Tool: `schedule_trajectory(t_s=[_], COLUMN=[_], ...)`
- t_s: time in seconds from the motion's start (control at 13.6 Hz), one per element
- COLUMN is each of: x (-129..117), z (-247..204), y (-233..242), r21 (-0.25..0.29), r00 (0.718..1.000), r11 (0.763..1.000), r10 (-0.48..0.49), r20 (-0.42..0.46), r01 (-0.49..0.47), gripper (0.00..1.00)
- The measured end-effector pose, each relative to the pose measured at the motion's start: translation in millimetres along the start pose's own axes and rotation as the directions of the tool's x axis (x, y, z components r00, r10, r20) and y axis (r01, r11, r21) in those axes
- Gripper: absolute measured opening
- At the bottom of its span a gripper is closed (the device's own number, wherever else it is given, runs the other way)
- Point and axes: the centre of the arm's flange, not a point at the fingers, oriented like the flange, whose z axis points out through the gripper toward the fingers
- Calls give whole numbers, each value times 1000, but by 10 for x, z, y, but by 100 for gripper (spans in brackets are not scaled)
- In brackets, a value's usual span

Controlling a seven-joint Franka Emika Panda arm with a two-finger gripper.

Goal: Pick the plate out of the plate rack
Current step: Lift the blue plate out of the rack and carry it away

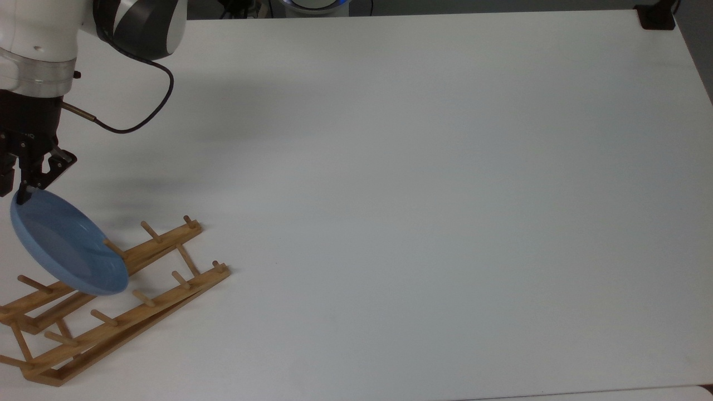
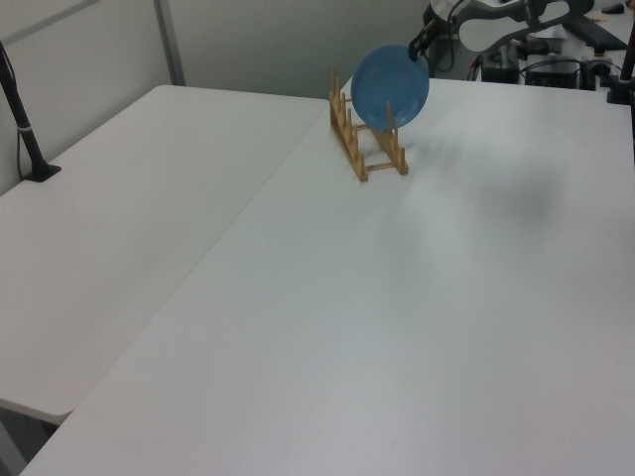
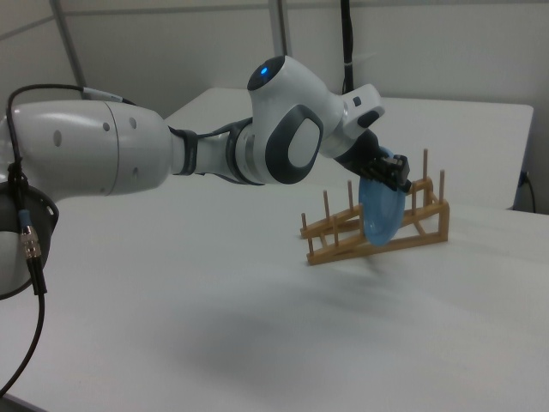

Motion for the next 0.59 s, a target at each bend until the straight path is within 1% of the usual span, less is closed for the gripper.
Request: schedule_trajectory(t_s=[0.07, 0.22, 0.29, 0.59], x=[-6, -21, -23, 82], z=[15, 45, 50, -68], y=[-7, -19, -21, 70], r21=[-5, -9, -10, -21], r00=[1000, 1000, 1000, 999], r11=[1000, 1000, 1000, 1000], r10=[-11, -21, -24, -17], r20=[-1, 2, 2, -30], r01=[11, 21, 24, 16], gripper=[26, 11, 7, 6])
